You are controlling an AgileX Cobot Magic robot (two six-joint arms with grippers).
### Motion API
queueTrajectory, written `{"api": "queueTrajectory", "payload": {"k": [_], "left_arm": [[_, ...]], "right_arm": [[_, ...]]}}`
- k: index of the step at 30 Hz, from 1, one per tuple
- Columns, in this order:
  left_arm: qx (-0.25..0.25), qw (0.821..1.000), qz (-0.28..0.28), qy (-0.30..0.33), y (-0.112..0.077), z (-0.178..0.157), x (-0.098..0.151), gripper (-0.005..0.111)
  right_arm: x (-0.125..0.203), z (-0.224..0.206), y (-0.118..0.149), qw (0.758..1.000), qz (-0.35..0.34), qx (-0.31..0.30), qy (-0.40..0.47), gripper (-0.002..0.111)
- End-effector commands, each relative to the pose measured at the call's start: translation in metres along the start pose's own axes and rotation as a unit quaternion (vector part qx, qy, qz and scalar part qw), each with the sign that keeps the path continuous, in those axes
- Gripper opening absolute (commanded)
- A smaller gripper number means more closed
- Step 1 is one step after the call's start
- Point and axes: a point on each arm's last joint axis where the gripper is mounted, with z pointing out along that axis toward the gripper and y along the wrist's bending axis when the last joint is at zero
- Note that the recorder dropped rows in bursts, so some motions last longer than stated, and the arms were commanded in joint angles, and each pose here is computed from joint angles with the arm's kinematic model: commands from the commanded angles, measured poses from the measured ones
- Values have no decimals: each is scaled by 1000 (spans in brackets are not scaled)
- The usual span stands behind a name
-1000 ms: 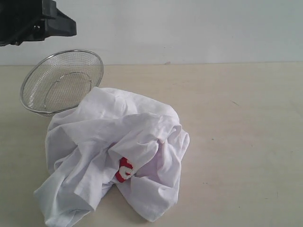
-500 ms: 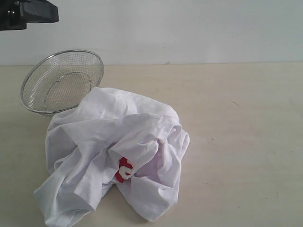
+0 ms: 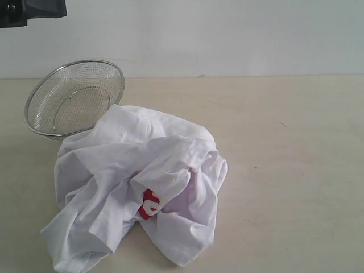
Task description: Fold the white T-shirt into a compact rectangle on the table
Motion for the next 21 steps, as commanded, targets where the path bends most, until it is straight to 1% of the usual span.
{"api": "queueTrajectory", "payload": {"k": [1, 3, 6, 9, 11, 13, 18, 21], "left_arm": [[-17, 999, -4, -38, 3, -2, -7, 66], [-28, 997, -7, -67, 5, -2, -12, 66], [-52, 988, -22, -141, 10, -5, -25, 66], [-75, 973, -54, -214, 16, -11, -37, 66], [-84, 964, -77, -239, 19, -11, -41, 66], [-85, 964, -79, -240, 19, -10, -42, 66], [-83, 972, -79, -206, 22, 7, -37, 66], [-86, 973, -80, -200, 25, 13, -35, 66]], "right_arm": [[-1, 0, 0, 1000, -4, 2, -5, 0], [-1, 0, 0, 1000, -4, 2, -5, 0], [-1, 0, 0, 1000, -4, 2, -5, 0], [-1, 0, 0, 1000, -4, 2, -5, 0], [-1, 0, 0, 1000, -4, 2, -5, 0], [-1, 0, 0, 1000, -4, 2, -5, 0], [-1, 0, 0, 1000, -10, 3, -5, 0], [-1, 0, 0, 1000, -14, 2, -6, 0]]}}
